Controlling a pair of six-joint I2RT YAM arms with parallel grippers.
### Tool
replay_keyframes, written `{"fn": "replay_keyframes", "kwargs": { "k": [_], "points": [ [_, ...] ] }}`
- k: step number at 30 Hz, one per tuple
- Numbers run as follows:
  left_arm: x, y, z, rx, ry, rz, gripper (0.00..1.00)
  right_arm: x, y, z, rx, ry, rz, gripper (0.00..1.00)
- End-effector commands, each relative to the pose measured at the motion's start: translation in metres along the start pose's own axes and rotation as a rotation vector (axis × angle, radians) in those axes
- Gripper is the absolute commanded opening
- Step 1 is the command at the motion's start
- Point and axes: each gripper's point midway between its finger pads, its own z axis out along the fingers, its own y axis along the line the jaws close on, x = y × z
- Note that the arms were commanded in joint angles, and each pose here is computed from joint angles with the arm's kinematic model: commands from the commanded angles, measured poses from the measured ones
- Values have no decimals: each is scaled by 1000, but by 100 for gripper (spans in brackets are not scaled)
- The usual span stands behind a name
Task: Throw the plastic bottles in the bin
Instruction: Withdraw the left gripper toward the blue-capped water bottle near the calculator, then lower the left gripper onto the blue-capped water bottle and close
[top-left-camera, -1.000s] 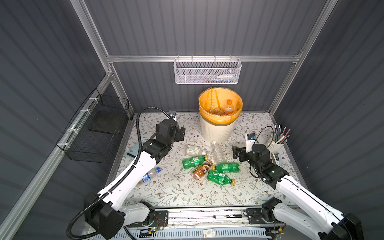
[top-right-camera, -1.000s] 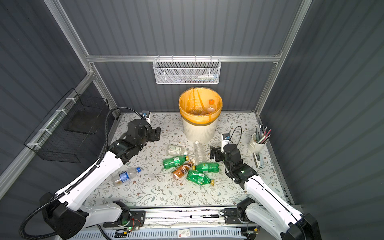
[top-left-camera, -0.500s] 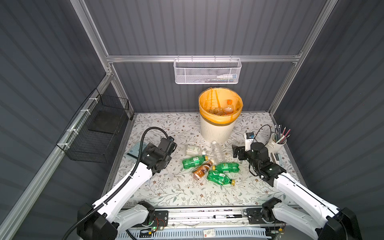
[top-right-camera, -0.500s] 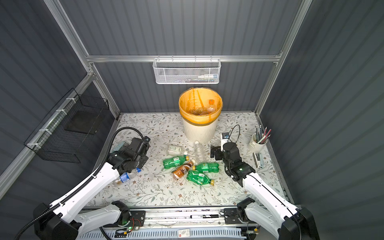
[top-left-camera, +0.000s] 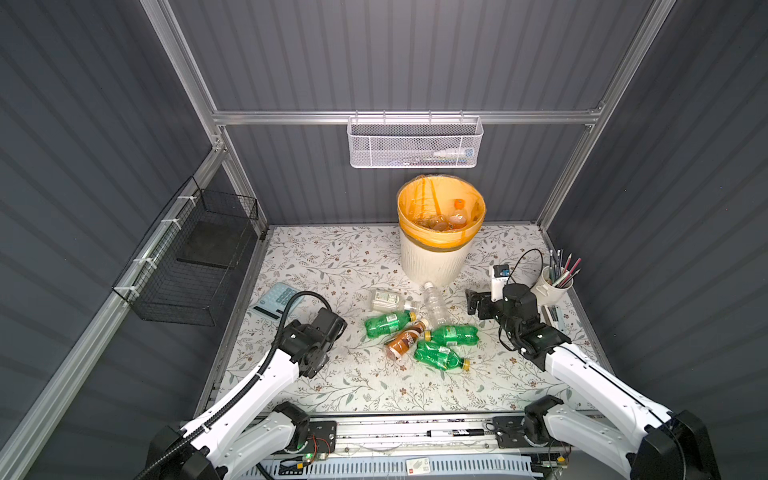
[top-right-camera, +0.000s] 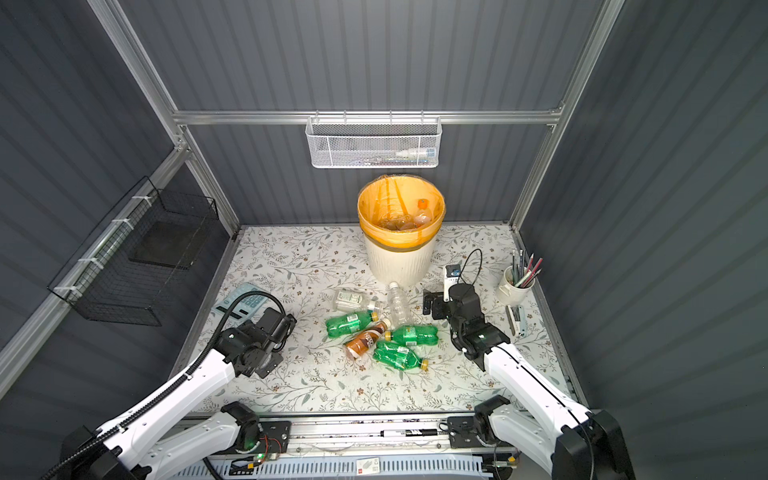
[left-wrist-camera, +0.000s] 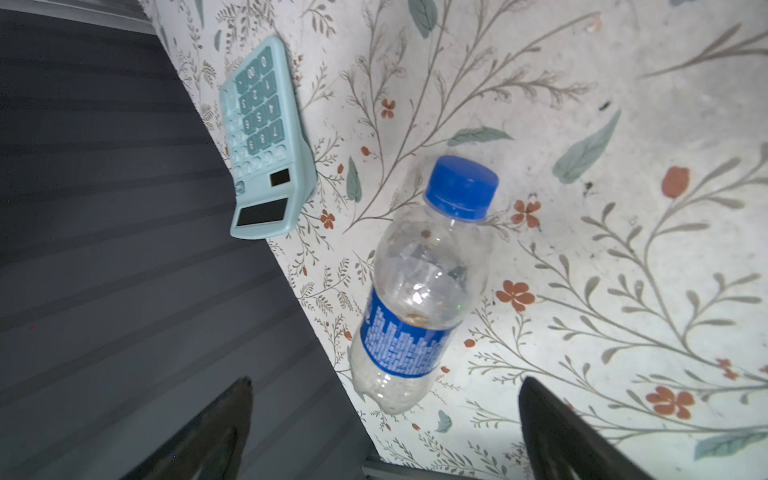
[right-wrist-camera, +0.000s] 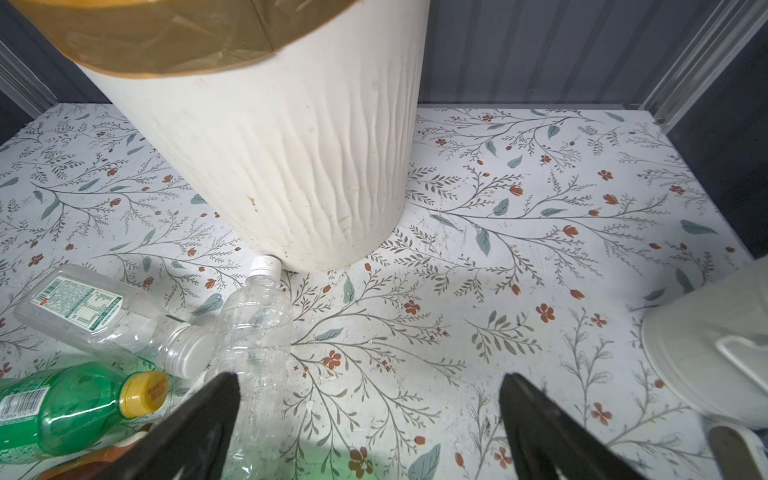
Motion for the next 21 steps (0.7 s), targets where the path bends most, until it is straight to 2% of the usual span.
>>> {"fn": "replay_keyframes", "kwargs": {
  "k": [1, 9, 21],
  "points": [
    [6, -10, 7, 49, 26, 10, 100, -2, 2, 0, -20, -14, 2, 99],
    [5, -17, 23, 67, 60, 11, 95, -2, 0, 1, -33, -7, 29, 99],
    [12, -18, 50, 76, 210, 20, 85, 7, -7, 7, -53, 41, 58, 99]
  ]
}}
